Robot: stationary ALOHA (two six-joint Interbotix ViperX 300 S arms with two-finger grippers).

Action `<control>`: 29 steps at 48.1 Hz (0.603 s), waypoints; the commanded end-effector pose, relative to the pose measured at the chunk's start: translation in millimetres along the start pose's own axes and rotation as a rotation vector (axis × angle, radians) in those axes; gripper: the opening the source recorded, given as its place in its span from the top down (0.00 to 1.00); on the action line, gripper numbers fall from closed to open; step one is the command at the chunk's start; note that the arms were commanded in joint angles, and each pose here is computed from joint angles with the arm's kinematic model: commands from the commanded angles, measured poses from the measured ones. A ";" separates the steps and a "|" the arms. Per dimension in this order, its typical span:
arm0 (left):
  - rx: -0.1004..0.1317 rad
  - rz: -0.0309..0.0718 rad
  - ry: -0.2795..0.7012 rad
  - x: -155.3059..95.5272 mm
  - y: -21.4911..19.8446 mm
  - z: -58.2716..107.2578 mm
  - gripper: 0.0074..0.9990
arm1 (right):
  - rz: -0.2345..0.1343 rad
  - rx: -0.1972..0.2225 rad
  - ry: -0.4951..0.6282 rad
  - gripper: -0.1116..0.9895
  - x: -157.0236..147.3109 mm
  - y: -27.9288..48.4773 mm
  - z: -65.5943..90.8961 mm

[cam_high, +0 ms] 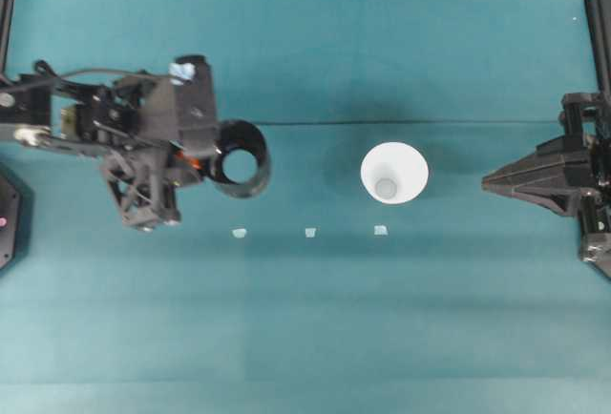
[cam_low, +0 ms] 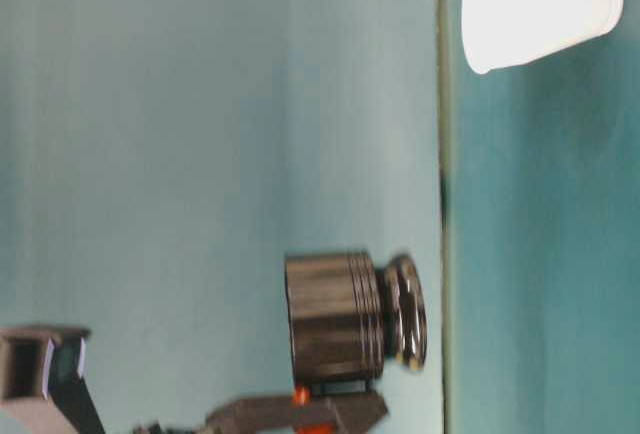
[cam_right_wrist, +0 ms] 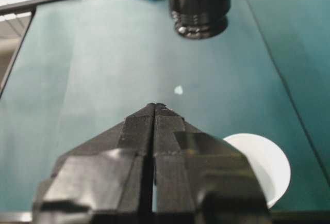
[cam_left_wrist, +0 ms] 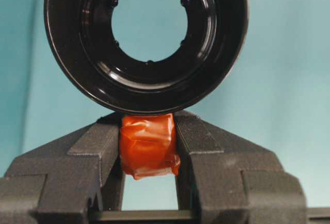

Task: Put the paper cup into the moved red handle cup holder.

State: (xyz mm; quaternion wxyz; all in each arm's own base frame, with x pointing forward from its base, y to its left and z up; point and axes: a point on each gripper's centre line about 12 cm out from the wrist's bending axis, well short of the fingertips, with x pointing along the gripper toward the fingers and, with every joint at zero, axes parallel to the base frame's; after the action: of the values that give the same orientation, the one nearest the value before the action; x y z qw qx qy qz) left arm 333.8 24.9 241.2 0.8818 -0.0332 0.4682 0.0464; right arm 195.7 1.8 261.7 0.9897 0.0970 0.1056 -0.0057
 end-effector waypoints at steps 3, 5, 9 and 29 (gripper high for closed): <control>0.031 -0.017 -0.056 10.5 -11.1 25.4 0.72 | 0.004 0.011 -0.018 1.00 0.9 1.4 7.3; 0.036 -0.020 -0.055 17.7 -13.2 28.3 0.72 | 0.002 0.013 -0.018 1.00 0.9 1.1 7.3; 0.045 -0.024 -0.055 31.8 -16.5 34.7 0.72 | 0.002 0.011 -0.017 1.00 0.9 1.1 7.2; 0.071 -0.024 -0.024 55.8 -19.1 42.1 0.72 | 0.002 0.013 -0.018 1.00 0.9 1.1 7.3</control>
State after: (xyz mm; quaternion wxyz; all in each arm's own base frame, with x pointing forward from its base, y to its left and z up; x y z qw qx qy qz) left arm 398.2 13.5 212.9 0.8832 -0.0095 0.4685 0.0209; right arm 195.7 2.1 261.7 0.9896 0.0977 0.1057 -0.0050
